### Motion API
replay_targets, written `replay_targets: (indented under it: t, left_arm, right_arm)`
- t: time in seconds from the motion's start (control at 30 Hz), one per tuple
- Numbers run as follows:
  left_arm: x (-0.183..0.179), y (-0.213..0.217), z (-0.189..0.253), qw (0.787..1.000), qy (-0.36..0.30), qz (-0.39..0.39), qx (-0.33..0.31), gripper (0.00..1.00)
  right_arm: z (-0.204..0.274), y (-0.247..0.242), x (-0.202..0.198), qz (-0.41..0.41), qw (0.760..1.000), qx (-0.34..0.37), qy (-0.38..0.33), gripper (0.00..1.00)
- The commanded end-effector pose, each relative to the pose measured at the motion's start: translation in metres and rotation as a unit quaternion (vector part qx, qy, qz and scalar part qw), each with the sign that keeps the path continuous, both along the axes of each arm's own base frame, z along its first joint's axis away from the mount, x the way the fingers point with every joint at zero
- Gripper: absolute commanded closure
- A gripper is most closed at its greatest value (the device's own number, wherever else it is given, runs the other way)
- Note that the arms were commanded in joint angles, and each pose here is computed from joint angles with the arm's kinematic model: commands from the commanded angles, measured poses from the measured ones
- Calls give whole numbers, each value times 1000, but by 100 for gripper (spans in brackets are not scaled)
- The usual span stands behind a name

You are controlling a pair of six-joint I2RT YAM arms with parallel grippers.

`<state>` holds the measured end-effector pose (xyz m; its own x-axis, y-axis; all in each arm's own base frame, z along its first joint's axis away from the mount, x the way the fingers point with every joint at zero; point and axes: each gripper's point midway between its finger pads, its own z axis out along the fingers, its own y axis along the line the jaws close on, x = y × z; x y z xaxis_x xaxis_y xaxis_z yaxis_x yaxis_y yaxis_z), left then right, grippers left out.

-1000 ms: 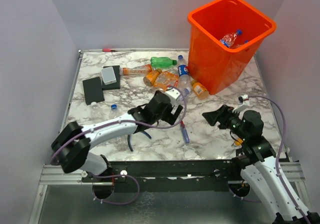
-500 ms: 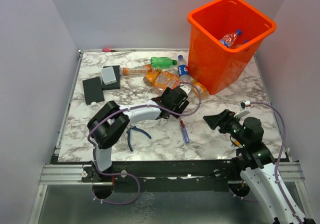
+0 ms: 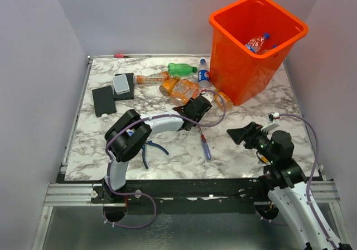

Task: Put the plastic bottles in the bin
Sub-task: Pick up the plastic bottle at the center of the board.

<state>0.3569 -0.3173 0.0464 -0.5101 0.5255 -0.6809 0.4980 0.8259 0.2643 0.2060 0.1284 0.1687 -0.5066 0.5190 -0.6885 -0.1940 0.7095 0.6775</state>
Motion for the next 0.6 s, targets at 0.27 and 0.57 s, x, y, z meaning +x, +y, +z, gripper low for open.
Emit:
replay_targets:
  t: [0.27,0.57]
  left_arm:
    - [-10,31,76,995,-69,36,-61,90]
    - [-104,23,178,939,-83,-133,-305,100]
  right_arm:
    - [34,5,0,27,999,-16,-35,21]
    - [118,46,-10,156,978,34,-131,22]
